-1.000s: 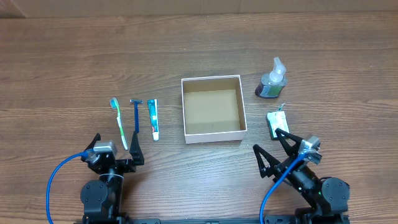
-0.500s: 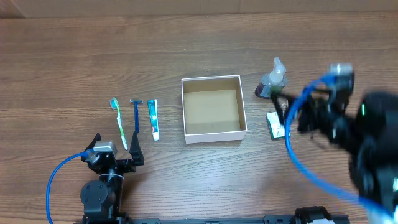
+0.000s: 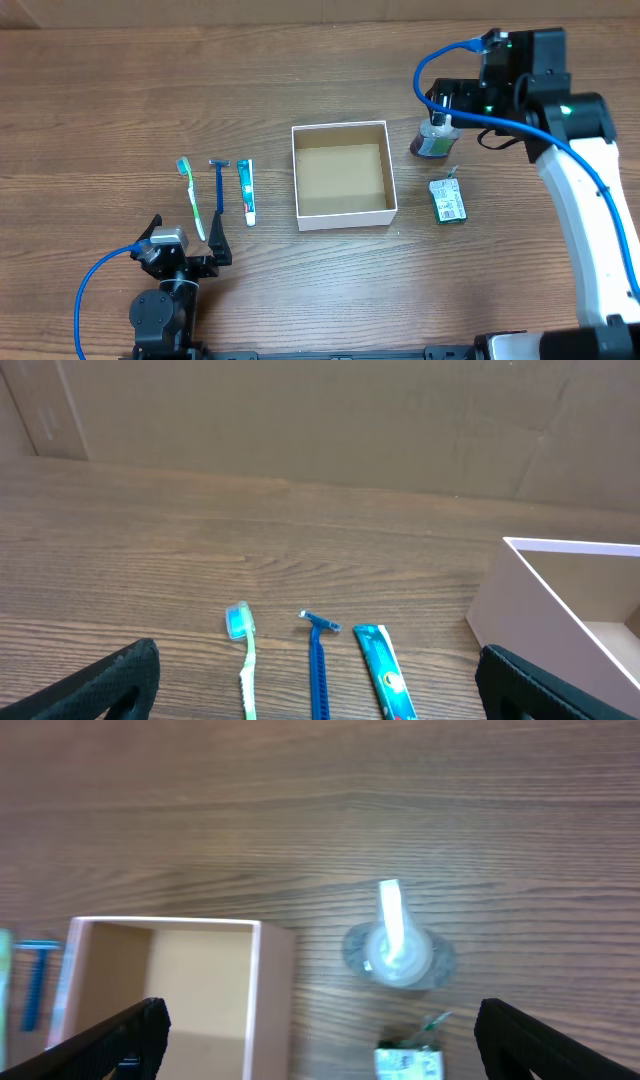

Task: Pack container
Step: 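Move the right gripper up to the pump soap bottle and grasp it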

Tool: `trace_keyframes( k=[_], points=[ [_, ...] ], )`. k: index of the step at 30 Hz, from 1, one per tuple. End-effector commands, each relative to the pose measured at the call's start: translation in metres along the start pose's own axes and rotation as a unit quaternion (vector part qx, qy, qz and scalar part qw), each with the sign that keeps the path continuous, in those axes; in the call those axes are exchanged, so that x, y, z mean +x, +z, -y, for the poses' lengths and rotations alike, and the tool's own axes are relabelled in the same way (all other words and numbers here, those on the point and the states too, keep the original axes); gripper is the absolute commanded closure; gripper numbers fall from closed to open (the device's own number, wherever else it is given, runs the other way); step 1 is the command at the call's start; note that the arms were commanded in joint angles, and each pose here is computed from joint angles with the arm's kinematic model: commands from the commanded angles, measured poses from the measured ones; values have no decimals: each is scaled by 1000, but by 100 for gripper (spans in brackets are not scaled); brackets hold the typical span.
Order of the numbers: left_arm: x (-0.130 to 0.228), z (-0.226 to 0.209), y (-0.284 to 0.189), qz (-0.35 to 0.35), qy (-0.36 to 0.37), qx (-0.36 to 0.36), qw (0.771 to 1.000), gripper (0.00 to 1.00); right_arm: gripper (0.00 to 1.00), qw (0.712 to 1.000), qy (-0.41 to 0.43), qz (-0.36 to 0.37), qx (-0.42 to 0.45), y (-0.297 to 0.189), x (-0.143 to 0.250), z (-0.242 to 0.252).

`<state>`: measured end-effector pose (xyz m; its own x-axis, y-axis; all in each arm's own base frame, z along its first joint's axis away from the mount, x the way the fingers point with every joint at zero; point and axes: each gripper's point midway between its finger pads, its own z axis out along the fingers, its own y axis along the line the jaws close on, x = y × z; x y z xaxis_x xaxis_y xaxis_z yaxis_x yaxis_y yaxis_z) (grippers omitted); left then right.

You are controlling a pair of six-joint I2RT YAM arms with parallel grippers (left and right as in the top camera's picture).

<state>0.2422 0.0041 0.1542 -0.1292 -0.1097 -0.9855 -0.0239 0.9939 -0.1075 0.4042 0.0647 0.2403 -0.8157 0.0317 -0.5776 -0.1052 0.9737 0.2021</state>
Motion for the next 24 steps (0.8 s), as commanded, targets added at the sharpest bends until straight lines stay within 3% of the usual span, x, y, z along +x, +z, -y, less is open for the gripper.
trace_keyframes(
  k=[1, 6, 12, 20, 24],
  points=[
    [0, 0, 0, 3, -9, 0, 1000, 0, 0, 998, -20, 6, 63, 13, -10, 26],
    [0, 0, 0, 3, -9, 0, 1000, 0, 2, 995, -77, -33, 62, 51, -1, 33],
    [0, 0, 0, 3, -9, 0, 1000, 0, 11, 993, -75, -52, 71, 87, 4, 43],
    [0, 0, 0, 3, -9, 0, 1000, 0, 12, 994, -59, -59, 71, 109, 7, 47],
    [0, 0, 0, 3, -9, 0, 1000, 0, 26, 994, -58, -68, 71, 118, 11, 49]
  ],
)
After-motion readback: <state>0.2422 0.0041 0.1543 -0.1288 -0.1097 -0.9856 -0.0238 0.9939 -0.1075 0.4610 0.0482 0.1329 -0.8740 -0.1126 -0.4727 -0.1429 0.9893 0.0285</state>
